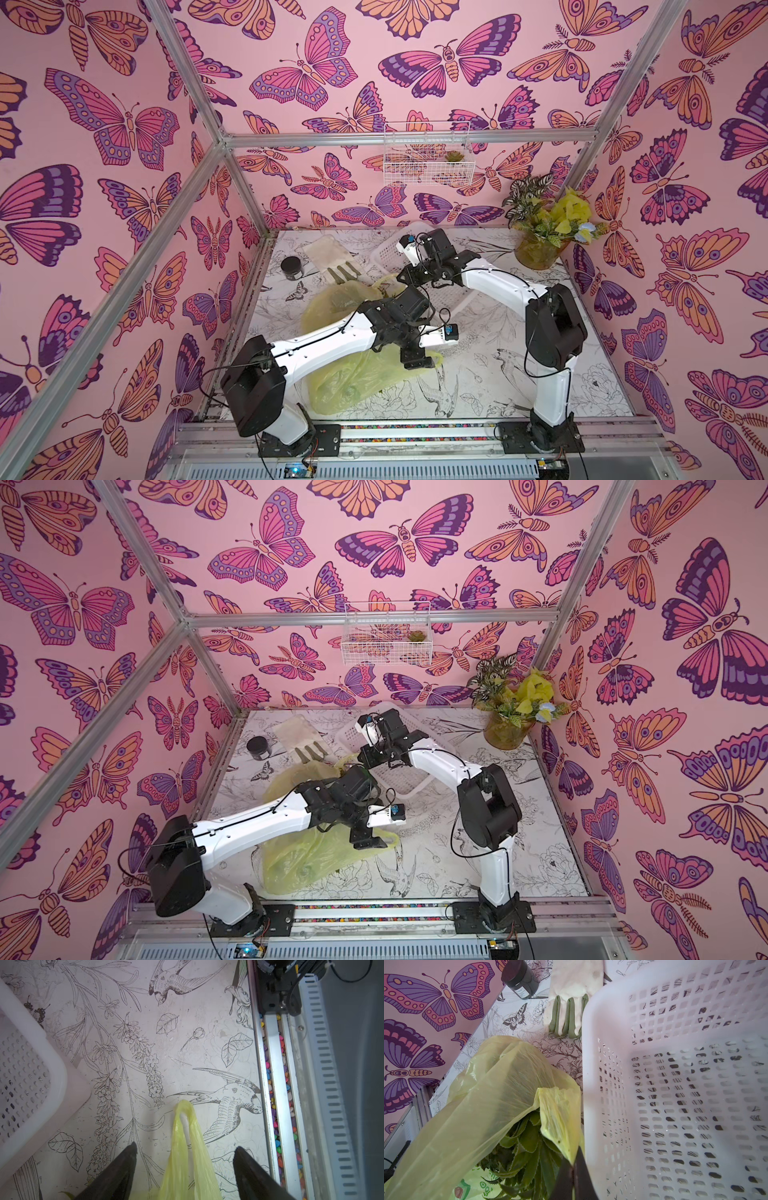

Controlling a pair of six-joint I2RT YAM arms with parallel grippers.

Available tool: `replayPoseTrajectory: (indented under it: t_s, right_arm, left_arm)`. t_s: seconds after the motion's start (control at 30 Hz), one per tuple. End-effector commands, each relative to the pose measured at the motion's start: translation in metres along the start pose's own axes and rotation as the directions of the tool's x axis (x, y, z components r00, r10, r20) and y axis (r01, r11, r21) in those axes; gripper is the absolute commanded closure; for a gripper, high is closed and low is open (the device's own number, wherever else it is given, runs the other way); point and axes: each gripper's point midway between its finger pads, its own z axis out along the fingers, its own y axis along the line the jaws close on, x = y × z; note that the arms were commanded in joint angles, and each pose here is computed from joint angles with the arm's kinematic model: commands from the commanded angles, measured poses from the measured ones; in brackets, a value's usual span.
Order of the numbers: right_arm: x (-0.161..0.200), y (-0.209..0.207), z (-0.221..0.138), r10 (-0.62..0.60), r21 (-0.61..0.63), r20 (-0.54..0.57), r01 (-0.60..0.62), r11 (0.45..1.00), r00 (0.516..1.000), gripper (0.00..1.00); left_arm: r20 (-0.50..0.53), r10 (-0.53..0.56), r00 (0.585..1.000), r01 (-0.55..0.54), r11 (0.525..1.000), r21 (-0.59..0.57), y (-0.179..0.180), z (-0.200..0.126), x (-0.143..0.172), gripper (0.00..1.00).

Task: Place the pineapple into a plastic bag & tie a knot
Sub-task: Adjust the plastic bag at the center of the board.

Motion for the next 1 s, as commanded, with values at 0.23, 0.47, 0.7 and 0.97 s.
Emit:
replayPoseTrajectory:
  t_s: [0.23, 0.47, 0.7, 0.97]
  right_arm:
    - [-0.015, 0.007, -0.017, 0.003, -0.002, 0.049, -0.003, 1.000, 0.999, 1.00]
    - [-0.032, 0.008, -0.044, 0.023, 0.039, 0.096, -0.027, 0.999, 0.995, 1.00]
    - [-0.050, 0.037, -0.123, 0.040, 0.006, 0.173, -0.042, 0.999, 0.984, 1.00]
    - [-0.068, 0.097, -0.243, 0.075, -0.161, 0.322, -0.023, 0.987, 0.944, 1.00]
  left_arm:
    - [-0.193, 0.126, 0.973, -0.137, 0.990, -0.043, 0.015, 0.026, 0.036, 0.58]
    - [-0.077, 0.162, 0.984, -0.175, 0.960, -0.220, 0.018, -0.027, 0.014, 1.00]
    - [0.506, 0.019, 0.863, 0.303, 0.781, -0.546, 0.032, -0.186, -0.016, 1.00]
    - [0.784, 0.022, 0.621, 0.724, 0.367, -0.584, 0.063, -0.312, 0.021, 1.00]
